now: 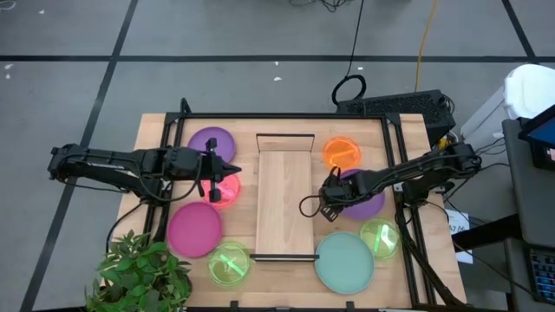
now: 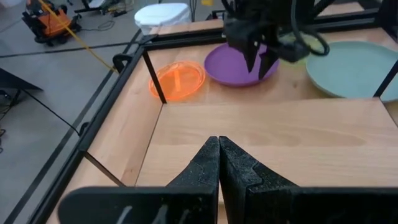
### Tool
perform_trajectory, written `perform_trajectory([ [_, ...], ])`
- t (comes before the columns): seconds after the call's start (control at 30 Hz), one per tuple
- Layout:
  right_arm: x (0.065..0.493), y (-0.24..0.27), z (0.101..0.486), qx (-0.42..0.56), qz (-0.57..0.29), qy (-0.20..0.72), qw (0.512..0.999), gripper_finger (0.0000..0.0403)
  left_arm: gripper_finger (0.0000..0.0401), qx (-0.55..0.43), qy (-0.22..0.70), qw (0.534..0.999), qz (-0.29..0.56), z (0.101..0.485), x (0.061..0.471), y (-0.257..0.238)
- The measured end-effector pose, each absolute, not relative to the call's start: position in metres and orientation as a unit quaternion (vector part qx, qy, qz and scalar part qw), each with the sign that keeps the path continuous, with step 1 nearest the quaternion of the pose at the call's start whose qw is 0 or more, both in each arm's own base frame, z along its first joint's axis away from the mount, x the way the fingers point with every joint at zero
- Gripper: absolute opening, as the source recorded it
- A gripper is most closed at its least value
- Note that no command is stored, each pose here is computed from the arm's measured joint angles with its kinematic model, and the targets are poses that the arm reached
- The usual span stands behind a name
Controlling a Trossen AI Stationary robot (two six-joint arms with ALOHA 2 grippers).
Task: Place and stack plates onto a shelf
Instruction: Put the right large purple plate on the shelf
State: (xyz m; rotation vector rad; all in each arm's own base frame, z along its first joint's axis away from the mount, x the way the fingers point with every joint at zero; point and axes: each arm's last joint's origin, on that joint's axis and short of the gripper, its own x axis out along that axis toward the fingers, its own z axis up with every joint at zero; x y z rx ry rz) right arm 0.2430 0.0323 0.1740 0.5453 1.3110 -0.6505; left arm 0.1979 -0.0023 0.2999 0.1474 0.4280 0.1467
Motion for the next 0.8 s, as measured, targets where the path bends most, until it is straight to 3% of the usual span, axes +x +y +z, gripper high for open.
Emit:
perform_trajectory([
  [0.53, 0.235, 0.023, 0.152, 0.264, -0.301, 0.608, 0.685, 0.0132, 0.0003, 0.072, 0.208, 0.973, 0.073, 0.301, 0.198, -0.002],
  [0.8, 0.227, 0.017, 0.143, 0.258, -0.310, 0.621, 0.672, 0.0110, 0.0003, 0.072, 0.208, 0.973, 0.073, 0.301, 0.198, -0.002],
])
